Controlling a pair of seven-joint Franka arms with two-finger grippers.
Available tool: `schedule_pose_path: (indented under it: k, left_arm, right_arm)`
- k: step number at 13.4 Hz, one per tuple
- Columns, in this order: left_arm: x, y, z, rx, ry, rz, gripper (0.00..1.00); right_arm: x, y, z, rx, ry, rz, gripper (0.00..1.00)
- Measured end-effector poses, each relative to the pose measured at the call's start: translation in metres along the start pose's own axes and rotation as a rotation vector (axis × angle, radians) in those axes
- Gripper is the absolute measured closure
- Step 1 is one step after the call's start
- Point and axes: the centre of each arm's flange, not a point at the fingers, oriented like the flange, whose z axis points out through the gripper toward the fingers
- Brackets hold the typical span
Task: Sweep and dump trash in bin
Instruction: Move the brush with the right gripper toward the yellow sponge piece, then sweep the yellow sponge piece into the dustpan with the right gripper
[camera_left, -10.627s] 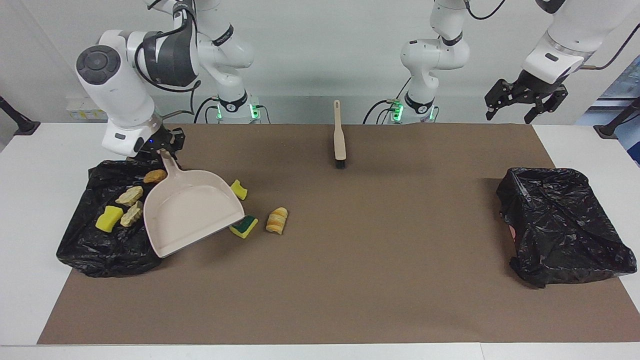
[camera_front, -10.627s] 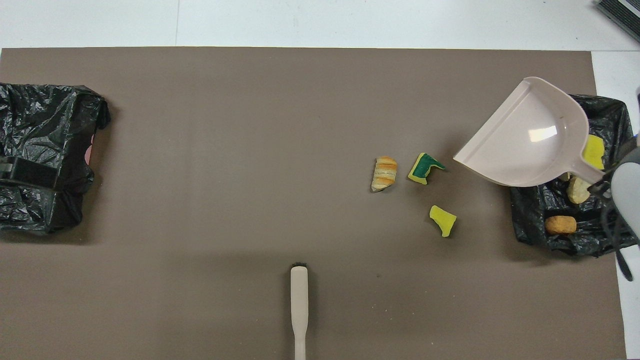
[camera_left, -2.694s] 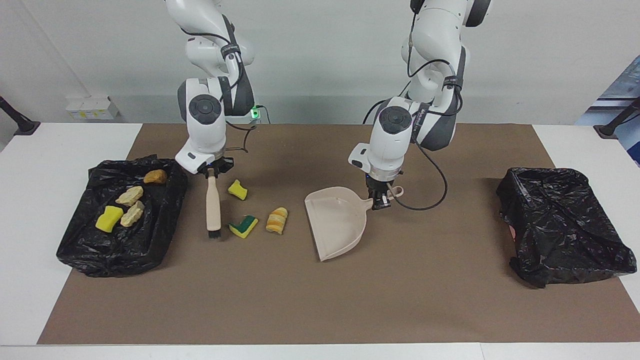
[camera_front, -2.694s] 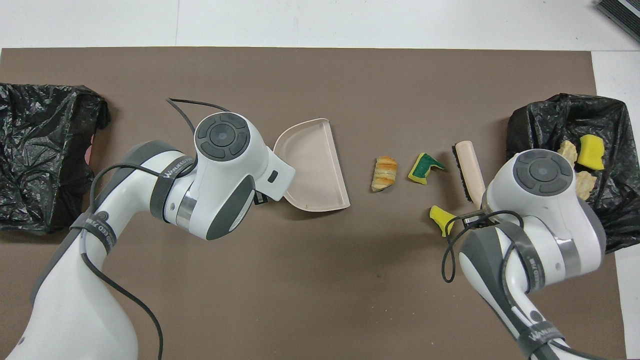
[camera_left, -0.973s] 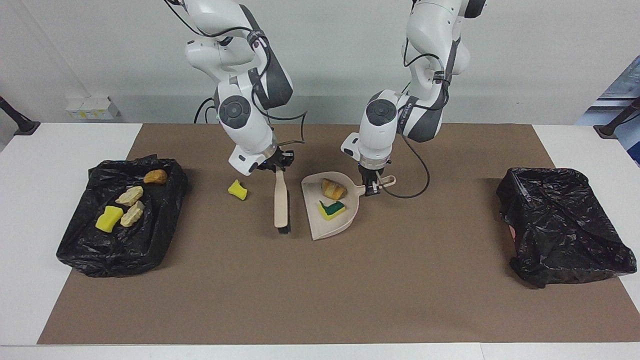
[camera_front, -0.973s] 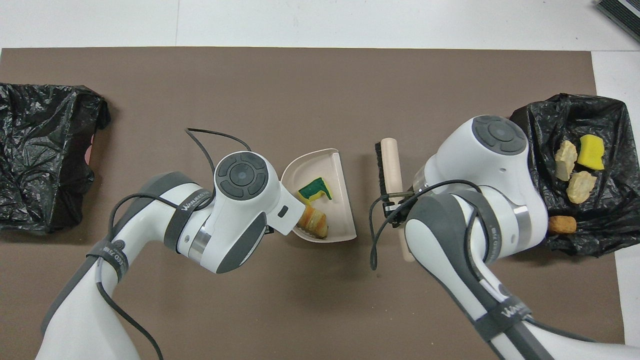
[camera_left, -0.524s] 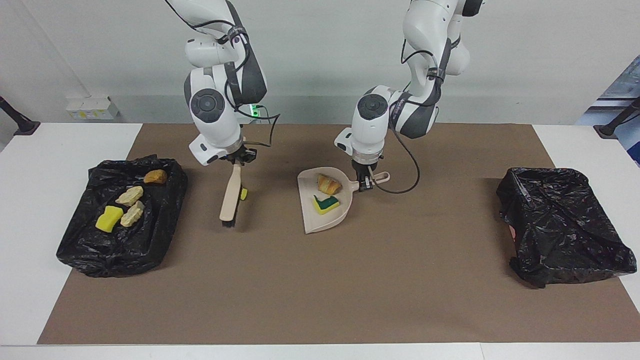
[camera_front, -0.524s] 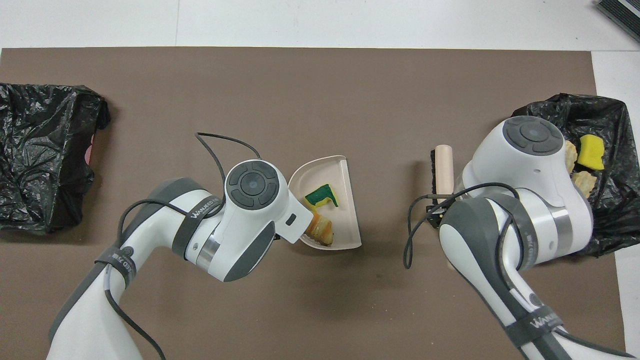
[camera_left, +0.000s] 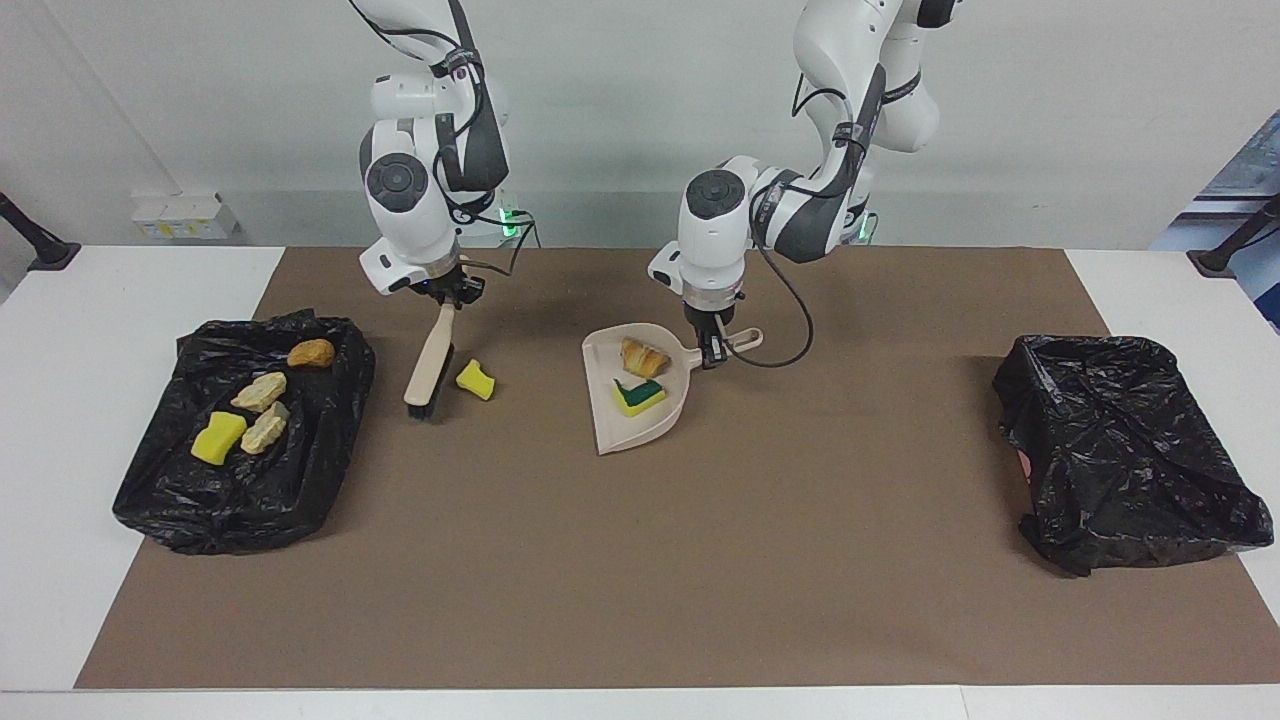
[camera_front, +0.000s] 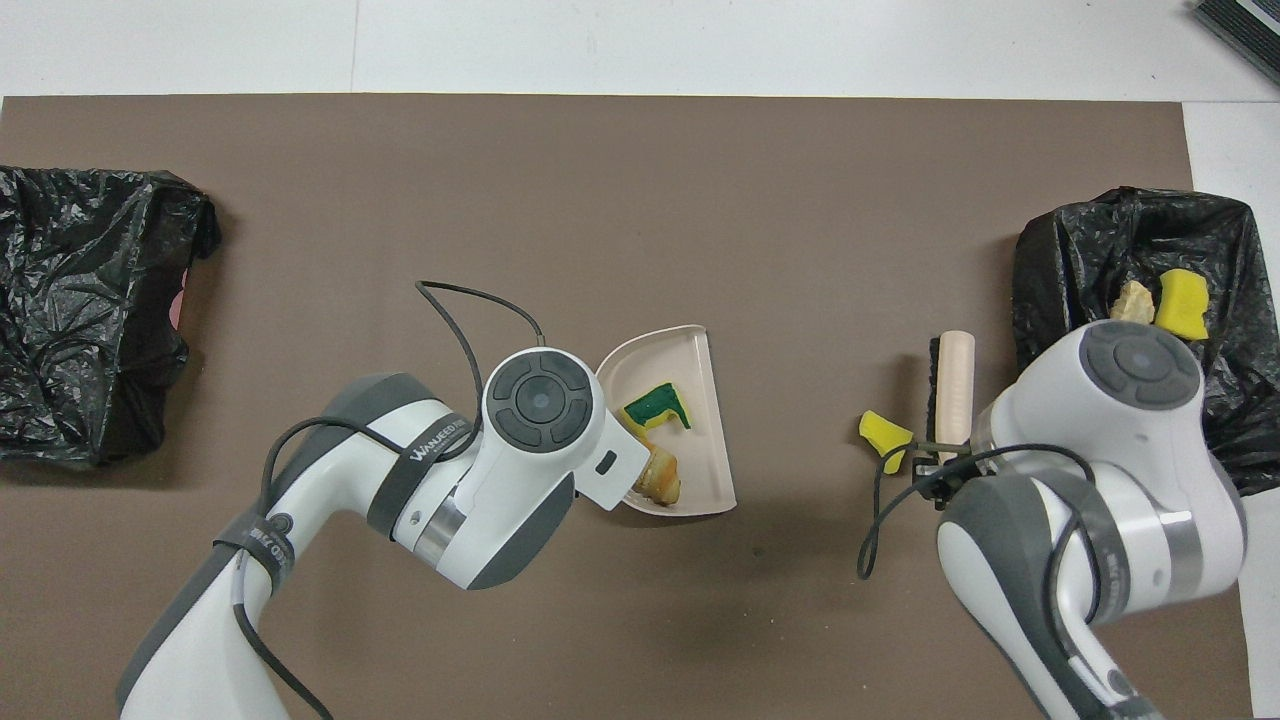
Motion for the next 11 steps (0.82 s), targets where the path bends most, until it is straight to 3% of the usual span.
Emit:
schedule_pose_path:
  k: [4,7,11]
  left_arm:
    - [-0.004,0.002,0.002,-0.005,-0.006,-0.006,0.69]
    - [-0.008,0.003,0.007,-0.011,-0.013,-0.011,0.69]
    - [-0.014,0.003,0.009,-0.016,-0.019,-0.018,0.69]
  right_arm:
    - [-0.006,-0.026,0.011,-0.001,0.023,-0.148,0.75]
    - [-0.002,-0.058,-0.004,0.077,0.037,-0.282,0.75]
    - [-0.001,-0.131,-0.009,0.160,0.021,-0.342,0.75]
